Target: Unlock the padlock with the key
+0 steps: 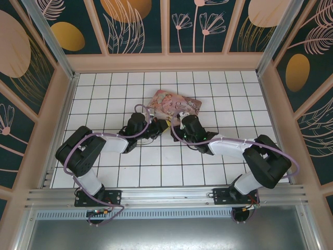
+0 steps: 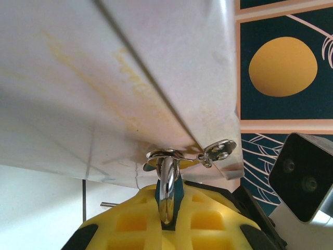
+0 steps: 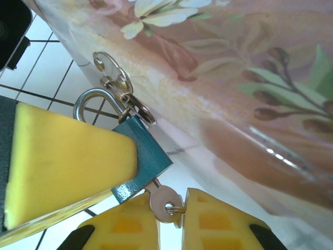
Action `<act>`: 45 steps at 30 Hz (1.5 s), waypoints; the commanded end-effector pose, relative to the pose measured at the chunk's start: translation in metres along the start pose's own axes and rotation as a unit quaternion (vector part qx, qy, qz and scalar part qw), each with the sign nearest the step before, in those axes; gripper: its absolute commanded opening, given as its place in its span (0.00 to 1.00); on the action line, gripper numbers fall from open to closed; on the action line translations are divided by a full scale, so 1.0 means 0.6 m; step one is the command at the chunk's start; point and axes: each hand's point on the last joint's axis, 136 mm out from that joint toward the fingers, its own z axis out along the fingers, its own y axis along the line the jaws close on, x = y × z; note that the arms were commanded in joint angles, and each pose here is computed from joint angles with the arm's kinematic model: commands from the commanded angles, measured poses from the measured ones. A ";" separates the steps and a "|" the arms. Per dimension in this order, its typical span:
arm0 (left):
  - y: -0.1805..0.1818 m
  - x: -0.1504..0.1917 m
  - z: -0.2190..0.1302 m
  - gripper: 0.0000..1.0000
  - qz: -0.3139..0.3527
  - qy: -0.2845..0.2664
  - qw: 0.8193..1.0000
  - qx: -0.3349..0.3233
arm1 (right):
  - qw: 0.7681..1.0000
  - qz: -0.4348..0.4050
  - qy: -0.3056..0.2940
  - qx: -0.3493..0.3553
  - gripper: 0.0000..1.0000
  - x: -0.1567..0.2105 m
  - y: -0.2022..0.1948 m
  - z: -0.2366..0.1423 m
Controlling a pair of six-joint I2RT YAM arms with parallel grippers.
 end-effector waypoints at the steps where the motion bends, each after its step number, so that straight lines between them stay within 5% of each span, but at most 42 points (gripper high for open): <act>1: -0.003 0.012 -0.001 0.00 0.004 0.016 1.000 0.006 | 0.996 0.024 -0.050 -0.075 0.00 -0.052 0.050 -0.017; 6: -0.005 0.011 0.000 0.00 0.006 0.016 1.000 0.006 | 0.995 0.049 -0.052 -0.066 0.37 -0.037 0.036 -0.034; 11: 0.014 0.015 0.006 0.00 0.001 0.021 1.000 -0.004 | 0.991 0.093 -0.072 -0.071 0.51 -0.020 0.020 -0.057; 24: 0.034 0.033 -0.001 0.01 0.005 0.039 0.999 -0.012 | 0.984 0.147 -0.089 -0.038 0.53 -0.004 -0.018 -0.038; 36: 0.047 0.043 -0.010 0.29 0.012 0.045 0.999 -0.026 | 0.972 0.197 -0.127 -0.027 0.54 -0.028 -0.055 -0.035; 45: -0.006 0.028 -0.031 0.53 0.038 0.024 0.999 -0.009 | 0.968 0.212 -0.135 -0.019 0.54 -0.065 -0.092 -0.029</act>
